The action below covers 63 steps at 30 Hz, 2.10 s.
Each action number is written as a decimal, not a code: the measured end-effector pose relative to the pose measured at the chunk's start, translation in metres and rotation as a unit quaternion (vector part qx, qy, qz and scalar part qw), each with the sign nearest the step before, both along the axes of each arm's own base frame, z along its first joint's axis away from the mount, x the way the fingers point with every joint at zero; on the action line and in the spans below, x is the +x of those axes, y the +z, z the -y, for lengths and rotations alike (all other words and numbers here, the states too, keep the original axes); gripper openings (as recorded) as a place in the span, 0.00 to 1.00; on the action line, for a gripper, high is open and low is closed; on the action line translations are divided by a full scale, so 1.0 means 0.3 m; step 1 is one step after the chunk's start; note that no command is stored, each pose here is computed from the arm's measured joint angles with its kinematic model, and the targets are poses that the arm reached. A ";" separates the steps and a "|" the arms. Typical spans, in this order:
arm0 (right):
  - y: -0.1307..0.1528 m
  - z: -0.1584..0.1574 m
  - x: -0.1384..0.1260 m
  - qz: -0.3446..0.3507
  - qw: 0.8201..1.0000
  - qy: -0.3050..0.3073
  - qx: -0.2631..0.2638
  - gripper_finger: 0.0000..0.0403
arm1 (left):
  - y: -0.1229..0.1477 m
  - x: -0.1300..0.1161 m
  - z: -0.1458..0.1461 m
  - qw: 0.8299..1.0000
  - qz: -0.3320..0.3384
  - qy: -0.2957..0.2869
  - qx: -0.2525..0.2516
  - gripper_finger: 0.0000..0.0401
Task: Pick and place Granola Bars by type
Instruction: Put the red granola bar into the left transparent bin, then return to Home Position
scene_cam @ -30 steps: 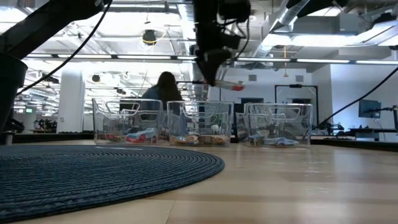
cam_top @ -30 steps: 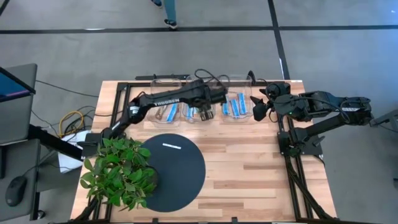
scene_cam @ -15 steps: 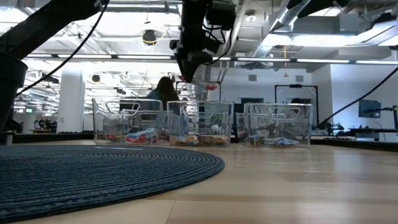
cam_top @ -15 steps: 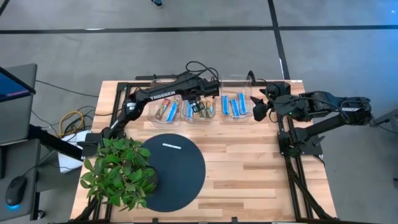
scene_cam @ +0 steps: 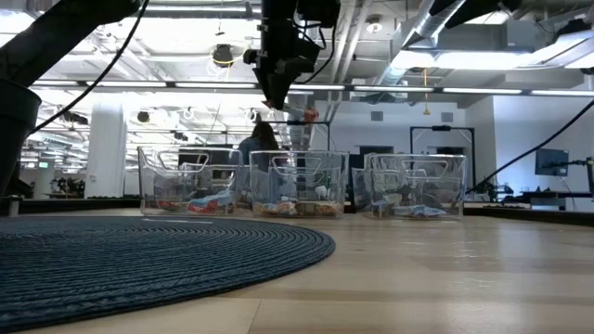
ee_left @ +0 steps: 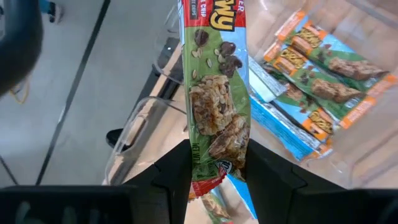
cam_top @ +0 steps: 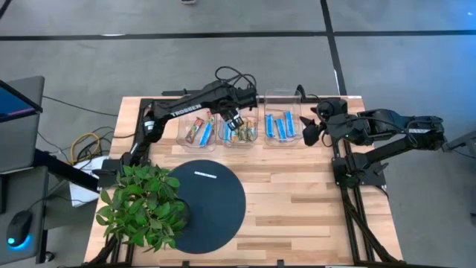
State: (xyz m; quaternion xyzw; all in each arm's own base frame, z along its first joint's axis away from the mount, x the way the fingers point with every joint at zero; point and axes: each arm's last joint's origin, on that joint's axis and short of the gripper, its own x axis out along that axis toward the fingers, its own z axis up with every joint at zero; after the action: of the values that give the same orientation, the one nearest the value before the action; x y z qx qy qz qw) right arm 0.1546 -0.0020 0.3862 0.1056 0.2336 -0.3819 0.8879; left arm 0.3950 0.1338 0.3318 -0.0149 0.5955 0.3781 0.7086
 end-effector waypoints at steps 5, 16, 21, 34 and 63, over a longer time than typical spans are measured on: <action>-0.001 -0.001 0.000 -0.001 1.000 0.005 0.004 0.60 | 0.004 -0.002 0.010 1.000 0.001 -0.009 -0.009 0.32; -0.006 -0.002 -0.003 -0.012 1.000 0.013 0.009 0.60 | 0.006 -0.138 0.050 1.000 -0.025 -0.003 -0.014 0.32; -0.006 -0.001 -0.003 -0.017 1.000 0.014 0.003 0.60 | -0.012 -0.233 0.066 0.999 0.027 0.022 -0.017 0.32; 0.007 -0.002 0.009 0.013 1.000 0.015 0.007 0.60 | -0.234 -0.351 0.065 0.984 0.068 0.149 -0.071 0.32; 0.008 -0.006 0.012 0.005 0.999 0.037 0.007 0.60 | -0.305 -0.353 0.010 0.982 0.098 0.120 -0.105 0.54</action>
State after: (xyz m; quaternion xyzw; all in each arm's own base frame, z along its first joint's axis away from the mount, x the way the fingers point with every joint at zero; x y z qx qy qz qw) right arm 0.1583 -0.0003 0.3885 0.1047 0.2354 -0.3471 0.9017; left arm 0.2892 0.1307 0.2403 -0.1975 0.5538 0.3925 0.7073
